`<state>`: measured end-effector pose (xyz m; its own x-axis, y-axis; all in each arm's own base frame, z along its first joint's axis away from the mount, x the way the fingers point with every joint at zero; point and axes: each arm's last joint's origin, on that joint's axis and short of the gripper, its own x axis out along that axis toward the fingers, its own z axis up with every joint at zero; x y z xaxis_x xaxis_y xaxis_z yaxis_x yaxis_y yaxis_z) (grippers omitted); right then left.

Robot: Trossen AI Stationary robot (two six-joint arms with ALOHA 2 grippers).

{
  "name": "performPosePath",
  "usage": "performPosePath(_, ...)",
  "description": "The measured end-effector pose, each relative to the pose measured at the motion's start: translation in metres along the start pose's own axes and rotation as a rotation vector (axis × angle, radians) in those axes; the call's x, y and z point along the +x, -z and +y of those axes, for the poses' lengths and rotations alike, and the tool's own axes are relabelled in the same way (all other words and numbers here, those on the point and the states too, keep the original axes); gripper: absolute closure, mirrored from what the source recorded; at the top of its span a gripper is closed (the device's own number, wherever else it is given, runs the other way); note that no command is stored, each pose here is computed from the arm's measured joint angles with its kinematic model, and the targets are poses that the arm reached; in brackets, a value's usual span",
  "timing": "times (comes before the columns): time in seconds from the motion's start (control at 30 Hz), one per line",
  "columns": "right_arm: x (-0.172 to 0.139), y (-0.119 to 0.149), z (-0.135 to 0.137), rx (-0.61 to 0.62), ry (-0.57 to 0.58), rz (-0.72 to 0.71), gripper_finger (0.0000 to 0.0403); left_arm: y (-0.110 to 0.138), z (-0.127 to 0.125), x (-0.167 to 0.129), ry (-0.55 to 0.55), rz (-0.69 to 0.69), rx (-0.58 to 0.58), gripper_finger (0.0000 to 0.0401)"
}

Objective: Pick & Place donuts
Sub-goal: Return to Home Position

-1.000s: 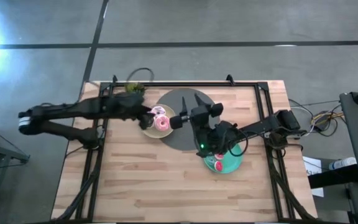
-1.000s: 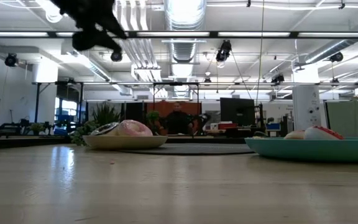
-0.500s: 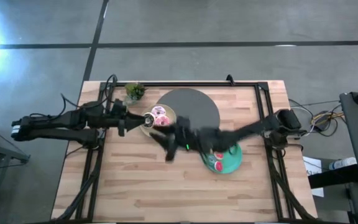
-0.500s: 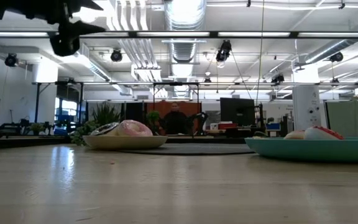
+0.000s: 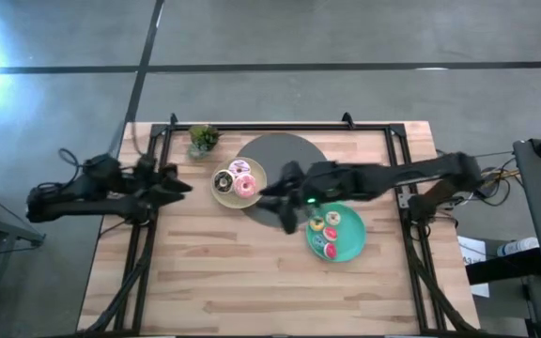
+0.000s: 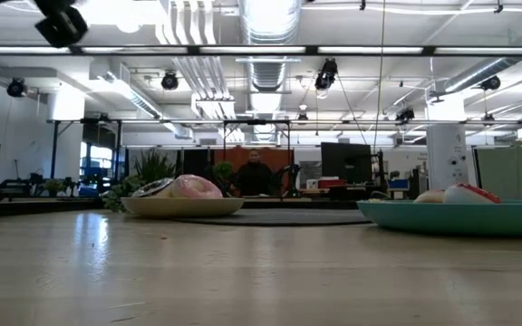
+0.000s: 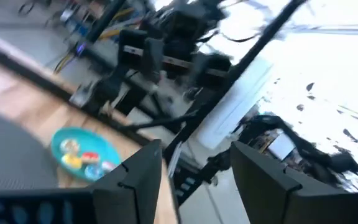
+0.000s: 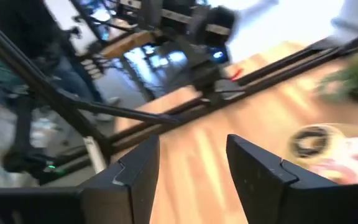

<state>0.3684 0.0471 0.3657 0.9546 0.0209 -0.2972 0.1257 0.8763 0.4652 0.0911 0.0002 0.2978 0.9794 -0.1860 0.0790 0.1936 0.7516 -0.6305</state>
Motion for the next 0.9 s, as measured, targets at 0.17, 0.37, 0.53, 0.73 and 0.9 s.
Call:
performPosePath(0.17,-0.064,-0.008,-0.004,-0.079,0.108,-0.019,0.0227,0.005,-0.003,-0.018,-0.001,-0.009,0.042,0.0236)
performPosePath(0.37,-0.108,0.015,-0.032,-0.061,0.049,-0.138,0.0229,0.008,-0.001,-0.032,-0.082,-0.060,0.078,0.0236)
performPosePath(0.53,-0.118,0.058,-0.076,0.077,0.103,-0.137,0.0228,0.009,0.000,-0.034,-0.104,-0.061,0.133,0.0236)
performPosePath(0.73,-0.138,0.093,-0.096,0.121,0.001,-0.208,0.0227,0.010,0.000,-0.035,-0.102,-0.051,0.179,0.0236)
performPosePath(0.9,-0.158,0.108,-0.109,-0.017,-0.190,-0.352,0.0229,0.010,0.001,-0.035,-0.132,-0.061,0.195,0.0236)
